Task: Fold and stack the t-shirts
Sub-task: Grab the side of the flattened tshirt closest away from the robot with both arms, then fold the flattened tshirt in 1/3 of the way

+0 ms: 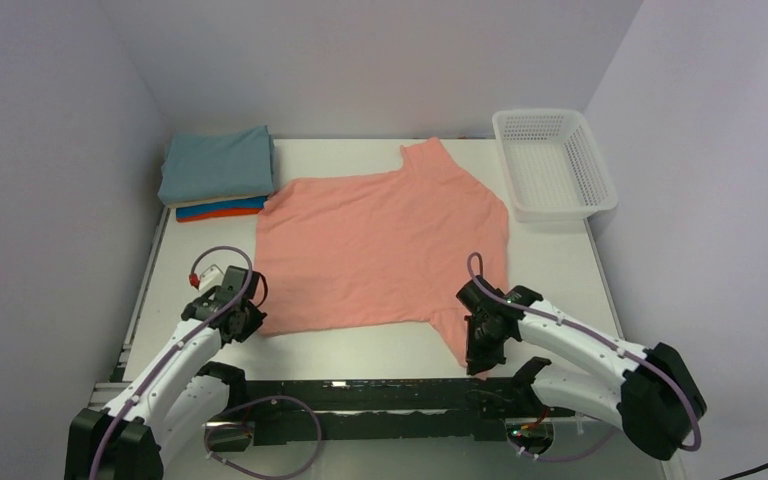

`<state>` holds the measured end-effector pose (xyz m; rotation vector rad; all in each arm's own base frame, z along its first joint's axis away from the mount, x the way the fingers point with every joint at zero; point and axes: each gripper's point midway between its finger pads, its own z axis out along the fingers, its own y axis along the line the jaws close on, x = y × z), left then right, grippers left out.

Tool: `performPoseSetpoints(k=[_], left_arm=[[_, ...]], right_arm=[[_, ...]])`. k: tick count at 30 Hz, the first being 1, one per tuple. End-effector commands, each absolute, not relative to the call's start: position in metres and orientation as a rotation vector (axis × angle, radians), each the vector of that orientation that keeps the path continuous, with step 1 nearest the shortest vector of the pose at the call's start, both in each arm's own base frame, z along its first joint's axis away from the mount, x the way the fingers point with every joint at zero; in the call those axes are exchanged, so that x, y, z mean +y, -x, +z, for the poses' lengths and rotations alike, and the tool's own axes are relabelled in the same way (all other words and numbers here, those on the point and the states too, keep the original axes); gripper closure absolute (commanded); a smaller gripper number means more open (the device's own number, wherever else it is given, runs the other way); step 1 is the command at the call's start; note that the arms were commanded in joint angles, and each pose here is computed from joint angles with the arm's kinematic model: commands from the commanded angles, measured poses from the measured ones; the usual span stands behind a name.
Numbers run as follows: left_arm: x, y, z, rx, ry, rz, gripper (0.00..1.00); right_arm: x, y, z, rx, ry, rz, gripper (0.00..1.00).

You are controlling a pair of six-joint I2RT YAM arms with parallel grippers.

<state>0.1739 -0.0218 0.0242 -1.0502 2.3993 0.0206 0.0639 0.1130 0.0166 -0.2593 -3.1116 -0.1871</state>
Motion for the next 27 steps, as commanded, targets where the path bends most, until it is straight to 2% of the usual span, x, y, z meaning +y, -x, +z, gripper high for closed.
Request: performPoseSetpoints(k=[1,5,8,16,27], left_arm=[[-0.022,-0.16,0.025,2.443,1.048,0.021,1.0],[-0.026,-0.151,0.021,2.46,1.045,-0.018,1.0],[-0.028,-0.156,0.025,2.43,1.048,-0.052,1.0],[-0.037,-0.201,0.062,2.324,0.995,-0.155,1.0],[-0.033,-0.254,0.087,2.231,1.009,-0.263,1.0]], right_arm=[[0.122,-0.036,0.035,-3.025,0.262,-0.302,1.0],[0.13,-0.019,0.039,-2.991,0.241,-0.361,1.0],[0.131,-0.03,0.045,-3.064,0.236,-0.363,1.0],[0.151,-0.132,0.086,-3.425,0.239,-0.447,1.0],[0.138,-0.245,0.143,-3.738,0.506,-0.555,1.0]])
